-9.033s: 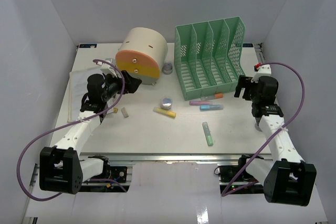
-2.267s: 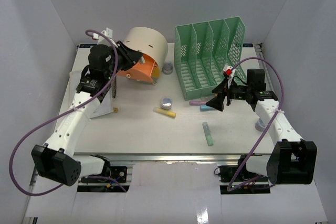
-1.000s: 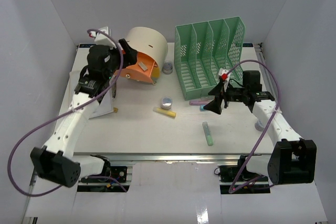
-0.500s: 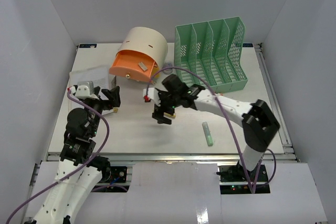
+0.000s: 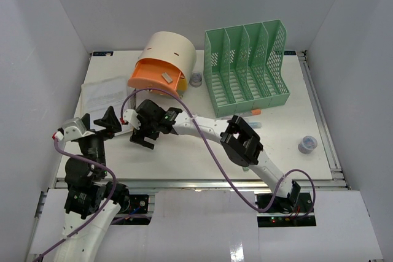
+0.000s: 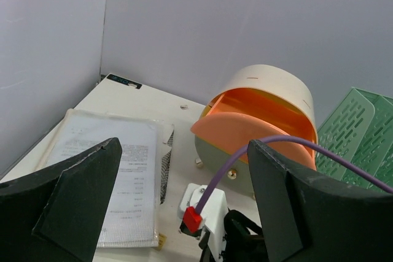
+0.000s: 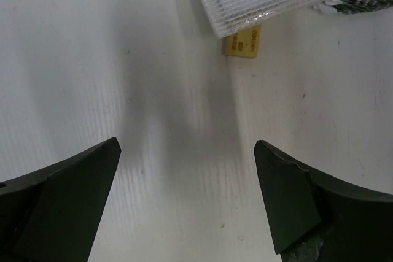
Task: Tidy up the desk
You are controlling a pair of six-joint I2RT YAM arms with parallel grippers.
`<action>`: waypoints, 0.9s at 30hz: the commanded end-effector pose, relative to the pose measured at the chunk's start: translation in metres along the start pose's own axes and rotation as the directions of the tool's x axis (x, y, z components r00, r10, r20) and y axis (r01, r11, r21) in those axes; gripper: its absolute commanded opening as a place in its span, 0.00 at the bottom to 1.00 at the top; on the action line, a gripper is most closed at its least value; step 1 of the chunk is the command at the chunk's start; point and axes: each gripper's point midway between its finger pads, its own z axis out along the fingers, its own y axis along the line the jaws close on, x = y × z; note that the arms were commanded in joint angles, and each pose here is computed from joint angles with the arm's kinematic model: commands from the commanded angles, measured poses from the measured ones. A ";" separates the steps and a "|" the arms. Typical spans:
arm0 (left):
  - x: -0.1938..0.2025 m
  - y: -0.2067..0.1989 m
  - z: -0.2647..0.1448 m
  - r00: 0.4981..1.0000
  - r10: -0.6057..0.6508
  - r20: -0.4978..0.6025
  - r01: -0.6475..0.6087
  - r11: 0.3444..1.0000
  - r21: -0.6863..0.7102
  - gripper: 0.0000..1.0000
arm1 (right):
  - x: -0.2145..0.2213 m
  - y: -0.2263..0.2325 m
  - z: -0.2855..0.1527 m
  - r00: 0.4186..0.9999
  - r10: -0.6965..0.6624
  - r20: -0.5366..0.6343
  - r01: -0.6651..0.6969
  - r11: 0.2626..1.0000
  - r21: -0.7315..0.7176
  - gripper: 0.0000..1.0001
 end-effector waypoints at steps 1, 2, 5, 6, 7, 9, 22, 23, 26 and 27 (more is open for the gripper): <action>0.005 0.005 0.003 0.999 0.036 -0.018 -0.037 0.999 -0.027 0.94 | -0.044 -0.027 0.009 0.980 0.112 0.163 -0.130 0.987 0.099 0.91; 0.005 0.005 0.003 0.999 0.037 -0.016 -0.038 0.999 -0.026 0.94 | -0.047 -0.028 0.012 0.977 0.118 0.176 -0.138 0.985 0.107 0.90; 0.003 0.007 0.002 0.999 0.039 -0.009 -0.039 0.999 -0.031 0.94 | -0.048 -0.031 0.023 0.968 0.138 0.207 -0.165 0.979 0.119 0.88; 0.003 0.007 0.002 0.999 0.040 -0.007 -0.040 0.999 -0.034 0.94 | -0.047 -0.032 0.027 0.968 0.143 0.208 -0.171 0.978 0.119 0.86; 0.002 0.008 0.002 0.999 0.040 -0.005 -0.040 0.999 -0.037 0.94 | -0.047 -0.032 0.029 0.966 0.145 0.214 -0.173 0.978 0.120 0.85; 0.002 0.009 0.002 0.999 0.039 -0.002 -0.039 0.999 -0.038 0.95 | -0.049 -0.033 0.033 0.963 0.145 0.227 -0.176 0.977 0.123 0.84; 0.004 0.006 0.004 0.999 0.050 -0.011 -0.050 0.998 -0.023 0.95 | -0.056 -0.041 0.057 0.948 0.129 0.291 -0.175 0.974 0.140 0.73; 0.005 0.006 0.004 0.999 0.050 -0.012 -0.050 0.999 -0.020 0.95 | -0.055 -0.042 0.059 0.948 0.127 0.292 -0.175 0.974 0.142 0.72; 0.006 0.005 0.005 0.999 0.051 -0.016 -0.052 0.999 -0.017 0.95 | -0.054 -0.043 0.063 0.947 0.127 0.296 -0.176 0.974 0.142 0.63; 0.006 0.005 0.005 0.999 0.052 -0.017 -0.052 0.999 -0.017 0.95 | -0.053 -0.042 0.065 0.947 0.127 0.296 -0.175 0.974 0.141 0.59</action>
